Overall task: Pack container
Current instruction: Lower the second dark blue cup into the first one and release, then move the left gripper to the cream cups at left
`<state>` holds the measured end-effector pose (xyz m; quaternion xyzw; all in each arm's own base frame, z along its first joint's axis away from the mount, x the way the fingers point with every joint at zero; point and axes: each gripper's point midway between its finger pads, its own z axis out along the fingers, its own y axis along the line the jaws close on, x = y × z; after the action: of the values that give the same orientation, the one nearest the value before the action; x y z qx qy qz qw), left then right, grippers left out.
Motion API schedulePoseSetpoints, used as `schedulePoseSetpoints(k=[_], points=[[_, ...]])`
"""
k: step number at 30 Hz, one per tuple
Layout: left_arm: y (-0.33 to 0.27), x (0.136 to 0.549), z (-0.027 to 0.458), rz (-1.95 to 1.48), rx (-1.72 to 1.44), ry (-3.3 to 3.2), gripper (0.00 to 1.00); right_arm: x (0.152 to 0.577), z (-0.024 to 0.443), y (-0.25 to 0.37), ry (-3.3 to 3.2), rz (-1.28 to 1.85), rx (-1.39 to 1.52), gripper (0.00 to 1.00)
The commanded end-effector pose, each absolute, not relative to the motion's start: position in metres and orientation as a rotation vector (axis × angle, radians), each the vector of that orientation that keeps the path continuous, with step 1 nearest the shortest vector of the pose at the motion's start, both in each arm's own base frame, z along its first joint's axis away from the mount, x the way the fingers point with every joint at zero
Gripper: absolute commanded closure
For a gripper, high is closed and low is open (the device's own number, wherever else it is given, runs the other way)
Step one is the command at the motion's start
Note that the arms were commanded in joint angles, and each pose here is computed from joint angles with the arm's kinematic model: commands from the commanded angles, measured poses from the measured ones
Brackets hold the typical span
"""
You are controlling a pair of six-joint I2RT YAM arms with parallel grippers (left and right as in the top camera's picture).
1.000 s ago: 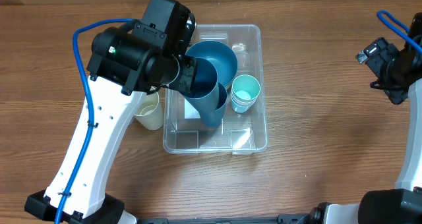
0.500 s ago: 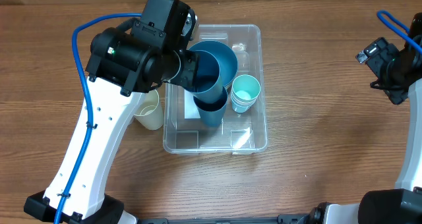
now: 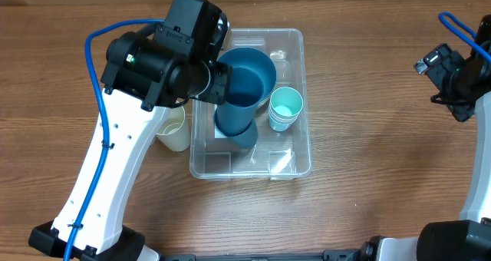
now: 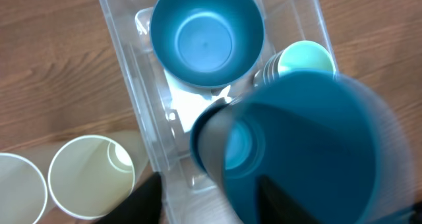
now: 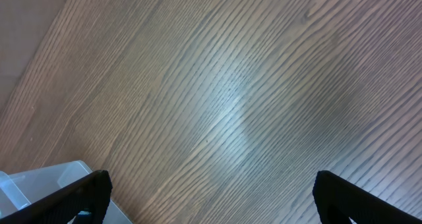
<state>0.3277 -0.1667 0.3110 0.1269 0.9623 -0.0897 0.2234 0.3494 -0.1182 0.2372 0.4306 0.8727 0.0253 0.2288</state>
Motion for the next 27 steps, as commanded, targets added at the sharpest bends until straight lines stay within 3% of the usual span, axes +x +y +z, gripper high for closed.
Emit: schedulePoseSetpoints(k=[1, 6, 10, 13, 19, 27], points=[[-0.172, 0.333, 0.310, -0.260, 0.352, 2.646, 0.48, 0.351, 0.241, -0.120, 2.384, 0.065, 1.186, 0.00], [-0.172, 0.332, 0.315, -0.271, 0.351, 2.635, 0.49, 0.351, 0.241, -0.120, 2.383, 0.065, 1.187, 0.00], [-0.162, 0.329, 0.314, -0.211, 0.335, 2.655, 0.63, 0.351, 0.241, -0.120, 2.384, 0.065, 1.186, 0.00], [-0.129, 0.325, 0.327, -0.055, 0.193, 2.650, 0.51, 0.351, 0.241, -0.120, 2.384, 0.065, 1.186, 0.00], [-0.058, 0.313, 0.374, 0.053, -0.074, 2.539, 0.36, 0.351, 0.241, -0.120, 2.384, 0.065, 1.186, 0.00], [0.037, 0.271, 0.385, 0.050, -0.483, 2.471, 0.27, 0.351, 0.241, -0.120, 2.384, 0.065, 1.186, 0.00]])
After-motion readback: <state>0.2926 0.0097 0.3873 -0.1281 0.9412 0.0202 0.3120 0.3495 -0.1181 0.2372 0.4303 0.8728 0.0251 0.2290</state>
